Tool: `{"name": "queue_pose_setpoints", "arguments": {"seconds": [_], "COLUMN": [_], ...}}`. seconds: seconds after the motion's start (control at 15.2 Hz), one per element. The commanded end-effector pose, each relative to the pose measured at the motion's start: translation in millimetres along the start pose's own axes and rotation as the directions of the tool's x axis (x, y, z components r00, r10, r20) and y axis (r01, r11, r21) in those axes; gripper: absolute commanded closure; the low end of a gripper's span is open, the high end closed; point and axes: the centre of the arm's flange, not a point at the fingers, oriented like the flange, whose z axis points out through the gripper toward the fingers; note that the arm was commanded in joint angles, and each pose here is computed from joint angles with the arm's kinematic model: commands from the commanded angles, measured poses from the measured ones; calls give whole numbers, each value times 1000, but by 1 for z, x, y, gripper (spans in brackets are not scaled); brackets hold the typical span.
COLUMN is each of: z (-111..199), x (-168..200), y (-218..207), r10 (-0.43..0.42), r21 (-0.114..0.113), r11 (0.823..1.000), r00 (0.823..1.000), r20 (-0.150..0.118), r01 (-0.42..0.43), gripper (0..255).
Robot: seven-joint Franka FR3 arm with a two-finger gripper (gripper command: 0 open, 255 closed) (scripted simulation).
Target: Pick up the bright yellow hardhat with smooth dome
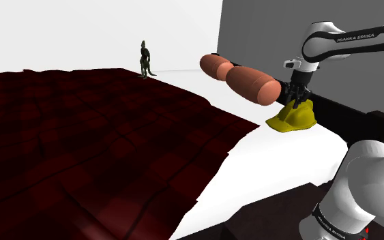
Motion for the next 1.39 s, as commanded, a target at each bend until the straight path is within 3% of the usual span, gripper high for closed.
{"name": "queue_pose_setpoints", "arguments": {"seconds": [0.0, 0.26, 1.32], "z": [1, 1, -79], "x": [0, 0, -1], "y": [0, 0, 0], "r10": [0, 0, 0], "r21": [1, 1, 1], "r11": [1000, 1000, 1000], "r00": [1000, 1000, 1000], "r20": [0, 0, 0], "r01": [0, 0, 0], "gripper": [255, 255, 255]}}
